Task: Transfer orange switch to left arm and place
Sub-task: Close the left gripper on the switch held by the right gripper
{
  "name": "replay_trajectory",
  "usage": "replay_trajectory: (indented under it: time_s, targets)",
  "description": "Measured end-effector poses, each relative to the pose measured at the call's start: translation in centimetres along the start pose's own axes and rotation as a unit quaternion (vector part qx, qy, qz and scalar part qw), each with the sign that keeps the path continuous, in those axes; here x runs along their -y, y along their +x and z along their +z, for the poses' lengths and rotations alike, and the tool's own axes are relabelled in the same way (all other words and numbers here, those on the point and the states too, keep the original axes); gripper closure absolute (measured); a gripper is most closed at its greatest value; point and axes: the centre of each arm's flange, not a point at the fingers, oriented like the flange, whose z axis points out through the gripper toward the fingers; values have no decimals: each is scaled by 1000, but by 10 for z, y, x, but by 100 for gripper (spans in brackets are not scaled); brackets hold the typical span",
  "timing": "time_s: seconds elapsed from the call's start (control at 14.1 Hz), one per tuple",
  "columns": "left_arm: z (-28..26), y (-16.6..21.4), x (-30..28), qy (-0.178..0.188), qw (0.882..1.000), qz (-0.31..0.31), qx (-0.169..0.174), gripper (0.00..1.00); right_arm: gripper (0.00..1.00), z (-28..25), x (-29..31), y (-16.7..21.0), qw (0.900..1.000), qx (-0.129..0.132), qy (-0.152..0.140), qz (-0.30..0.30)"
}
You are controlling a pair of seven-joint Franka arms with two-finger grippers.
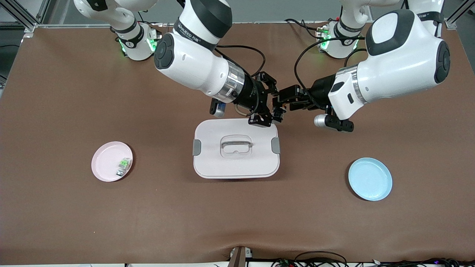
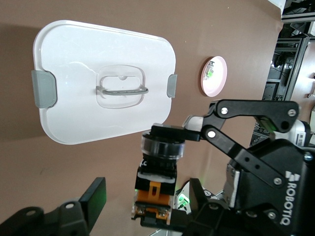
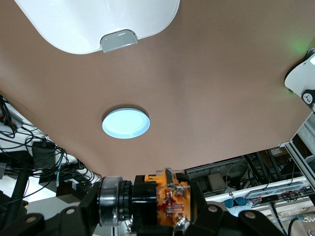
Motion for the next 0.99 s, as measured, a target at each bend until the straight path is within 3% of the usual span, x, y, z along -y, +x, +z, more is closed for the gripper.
replay_trajectory:
  time_s: [0.21, 0.28, 0.43, 0.92, 0.99]
  targets:
    - [1, -1, -3, -2, 1000, 2, -1, 51, 27, -1, -1, -2, 1000, 2, 1, -1]
    - [2, -1, -3, -2, 1000, 2, -1, 51, 27, 0, 0, -1, 1000, 2, 1, 0]
    - [1, -1, -4, -3, 1000, 14, -2, 65, 27, 1, 0, -1, 1000, 3, 0, 1]
    - [1, -1, -4, -3, 1000, 16, -2, 65, 27, 1, 0, -1, 1000, 3, 1, 1]
    - [1, -1, -3, -3, 1000, 14, -2, 65, 22, 0, 1, -2, 1000, 6, 3, 1]
